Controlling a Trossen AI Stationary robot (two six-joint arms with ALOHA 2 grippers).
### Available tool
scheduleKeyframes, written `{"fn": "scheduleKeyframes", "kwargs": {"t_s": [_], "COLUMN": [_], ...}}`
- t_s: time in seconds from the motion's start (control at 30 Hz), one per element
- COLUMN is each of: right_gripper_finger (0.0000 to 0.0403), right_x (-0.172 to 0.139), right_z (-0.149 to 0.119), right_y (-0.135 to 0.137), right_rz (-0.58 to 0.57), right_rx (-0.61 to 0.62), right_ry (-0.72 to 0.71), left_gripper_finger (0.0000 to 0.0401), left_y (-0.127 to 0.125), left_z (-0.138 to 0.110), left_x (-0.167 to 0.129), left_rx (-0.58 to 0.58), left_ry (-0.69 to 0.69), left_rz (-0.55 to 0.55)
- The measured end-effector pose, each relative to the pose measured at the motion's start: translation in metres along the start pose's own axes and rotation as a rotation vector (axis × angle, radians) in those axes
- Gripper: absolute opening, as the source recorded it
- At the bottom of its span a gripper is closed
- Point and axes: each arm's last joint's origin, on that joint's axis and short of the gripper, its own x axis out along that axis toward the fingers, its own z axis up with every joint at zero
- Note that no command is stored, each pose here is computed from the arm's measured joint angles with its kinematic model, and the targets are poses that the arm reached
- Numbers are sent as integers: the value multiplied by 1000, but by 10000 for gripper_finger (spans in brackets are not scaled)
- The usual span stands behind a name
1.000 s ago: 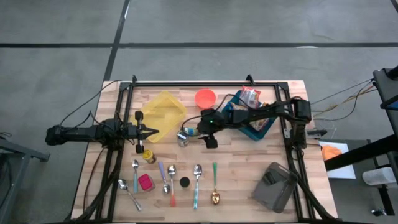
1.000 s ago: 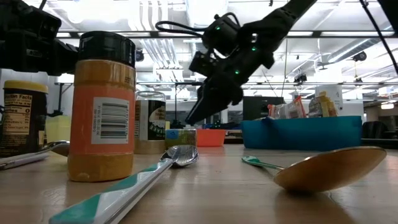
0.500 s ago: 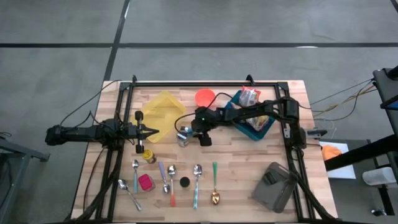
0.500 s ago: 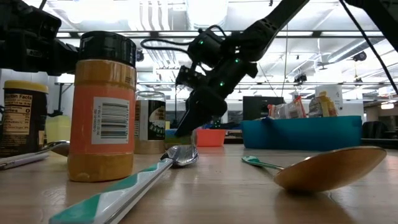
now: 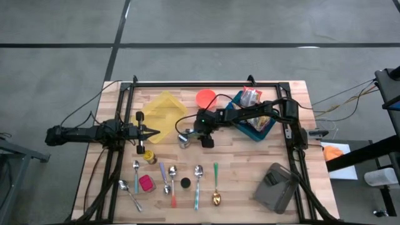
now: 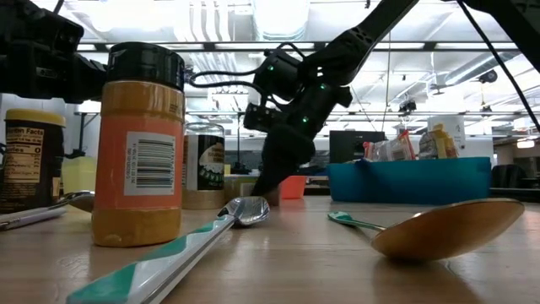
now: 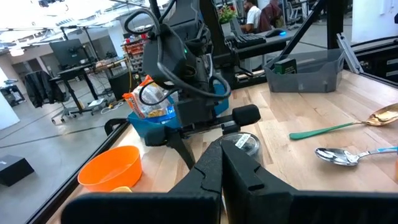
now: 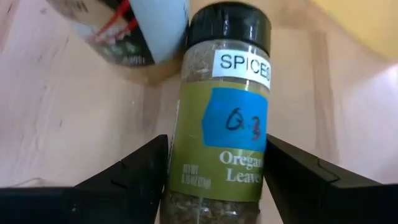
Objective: Pick & Place Food Item
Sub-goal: Put the green seasoning bottle into the black bin
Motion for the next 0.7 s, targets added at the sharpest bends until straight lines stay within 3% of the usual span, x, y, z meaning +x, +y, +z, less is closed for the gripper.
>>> {"fn": "scheduleKeyframes", "kwargs": {"t_s": [0.3,0.7], "right_gripper_finger": [241,241], "right_x": [-5,-9], "right_z": [-9,-2], "right_y": [6,7], "right_rz": [17,11], "right_rx": [56,44], "right_ry": [112,56], "left_gripper_finger": [0,0], "left_y": [0,0], "left_z": [0,0], "left_x": [0,0], "left_rx": [0,0], "left_ry": [0,0], "left_rz": [0,0]}}
